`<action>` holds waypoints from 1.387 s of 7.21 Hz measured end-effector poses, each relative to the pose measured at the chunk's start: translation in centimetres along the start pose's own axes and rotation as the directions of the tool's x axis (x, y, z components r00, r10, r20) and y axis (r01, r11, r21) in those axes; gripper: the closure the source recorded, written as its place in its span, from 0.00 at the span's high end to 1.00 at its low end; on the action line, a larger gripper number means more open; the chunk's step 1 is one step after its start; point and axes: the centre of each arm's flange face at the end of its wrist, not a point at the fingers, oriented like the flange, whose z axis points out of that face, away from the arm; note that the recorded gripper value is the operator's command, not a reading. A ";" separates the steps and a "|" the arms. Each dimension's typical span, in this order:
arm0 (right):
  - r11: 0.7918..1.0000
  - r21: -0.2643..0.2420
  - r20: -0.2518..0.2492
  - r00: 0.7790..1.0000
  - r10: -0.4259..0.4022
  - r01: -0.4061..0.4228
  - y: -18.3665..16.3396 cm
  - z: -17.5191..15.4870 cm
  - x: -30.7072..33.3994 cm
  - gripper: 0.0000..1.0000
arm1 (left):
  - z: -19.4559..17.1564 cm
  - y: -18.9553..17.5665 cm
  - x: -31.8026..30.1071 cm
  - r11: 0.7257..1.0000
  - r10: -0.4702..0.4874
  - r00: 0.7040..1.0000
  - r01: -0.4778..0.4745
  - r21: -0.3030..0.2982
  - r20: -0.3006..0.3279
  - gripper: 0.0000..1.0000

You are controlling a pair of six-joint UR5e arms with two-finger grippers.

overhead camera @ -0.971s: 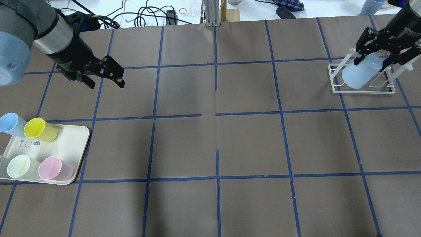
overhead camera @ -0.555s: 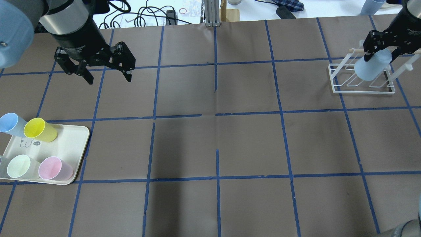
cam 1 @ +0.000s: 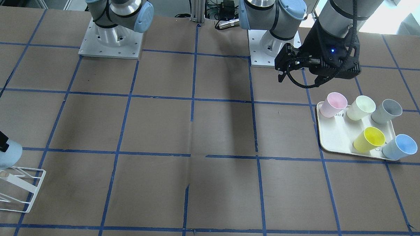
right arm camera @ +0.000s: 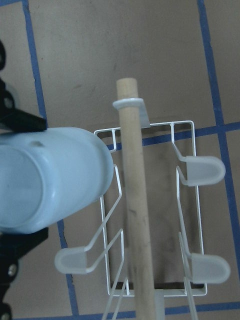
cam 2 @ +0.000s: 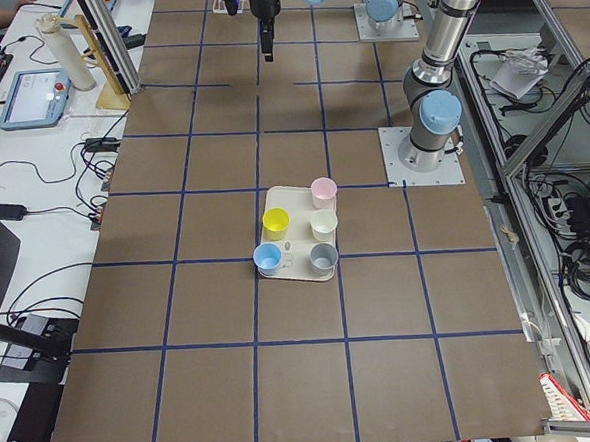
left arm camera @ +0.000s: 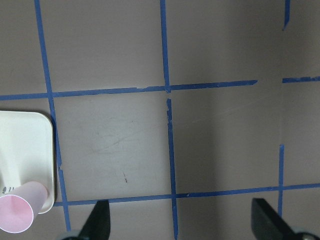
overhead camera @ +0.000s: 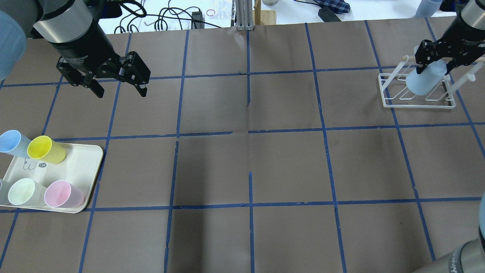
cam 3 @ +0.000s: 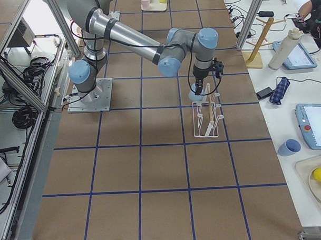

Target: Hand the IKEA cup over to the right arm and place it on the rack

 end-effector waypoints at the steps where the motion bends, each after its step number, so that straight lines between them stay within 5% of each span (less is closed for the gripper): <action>1: 1.000 -0.004 -0.001 1.000 0.001 -0.001 -0.2 0.5 0.1 1.00 | 0.0 -0.1 -0.4 1.000 -0.003 1.000 0.003 -0.001 0.001 1.00; 4: 1.000 0.017 0.005 1.000 0.009 -0.009 -0.2 -0.3 -0.4 1.00 | 0.1 -0.3 -0.6 0.999 -0.039 0.999 0.039 -0.003 0.019 1.00; 6: 0.999 0.042 0.003 1.000 -0.028 0.028 1.6 -4.3 -3.6 1.00 | 0.2 -0.3 -0.3 0.999 -0.048 0.999 0.048 -0.004 0.020 1.00; 10: 0.997 0.035 0.015 0.997 -0.075 0.075 10.5 -13.9 -17.2 1.00 | 0.2 -0.2 0.3 0.999 -0.037 0.999 0.037 -0.002 0.023 1.00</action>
